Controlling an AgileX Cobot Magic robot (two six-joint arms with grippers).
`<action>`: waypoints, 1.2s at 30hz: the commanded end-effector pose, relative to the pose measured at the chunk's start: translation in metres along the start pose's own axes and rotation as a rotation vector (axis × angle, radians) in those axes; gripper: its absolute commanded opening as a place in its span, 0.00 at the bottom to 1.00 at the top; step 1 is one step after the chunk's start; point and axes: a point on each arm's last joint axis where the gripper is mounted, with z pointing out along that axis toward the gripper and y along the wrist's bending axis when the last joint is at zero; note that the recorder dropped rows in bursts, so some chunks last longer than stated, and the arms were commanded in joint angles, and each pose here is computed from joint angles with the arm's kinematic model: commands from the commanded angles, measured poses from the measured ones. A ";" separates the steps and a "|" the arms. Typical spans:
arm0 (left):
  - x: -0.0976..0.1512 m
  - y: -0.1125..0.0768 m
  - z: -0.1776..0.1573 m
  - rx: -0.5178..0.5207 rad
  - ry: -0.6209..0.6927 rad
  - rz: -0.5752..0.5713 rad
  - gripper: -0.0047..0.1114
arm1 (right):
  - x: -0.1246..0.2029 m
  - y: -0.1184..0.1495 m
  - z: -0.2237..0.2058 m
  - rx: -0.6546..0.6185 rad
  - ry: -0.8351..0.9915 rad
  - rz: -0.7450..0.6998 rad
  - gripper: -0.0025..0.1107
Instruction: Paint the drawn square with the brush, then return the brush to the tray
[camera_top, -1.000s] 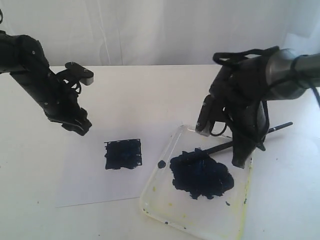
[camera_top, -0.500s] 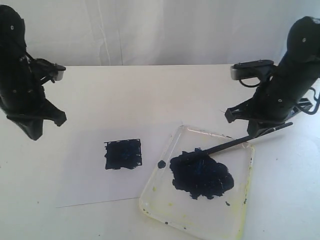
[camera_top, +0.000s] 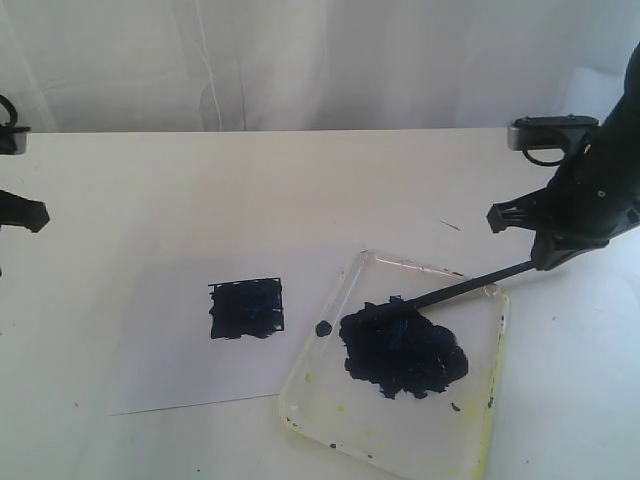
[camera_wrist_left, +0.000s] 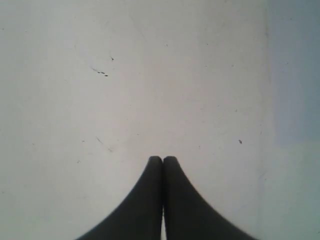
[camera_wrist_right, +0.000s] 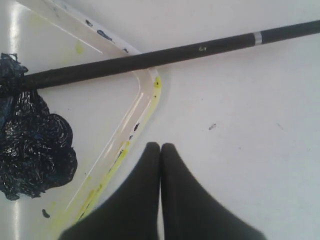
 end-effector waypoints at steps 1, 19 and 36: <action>0.007 -0.002 -0.009 0.026 -0.002 0.023 0.04 | -0.004 -0.003 -0.004 0.015 -0.055 0.003 0.02; 0.032 0.019 -0.008 0.006 -0.053 -0.051 0.04 | 0.004 -0.002 -0.004 0.003 0.032 0.006 0.02; 0.089 0.004 -0.077 -0.021 -0.198 -0.041 0.04 | 0.032 -0.033 -0.053 0.114 0.104 0.116 0.02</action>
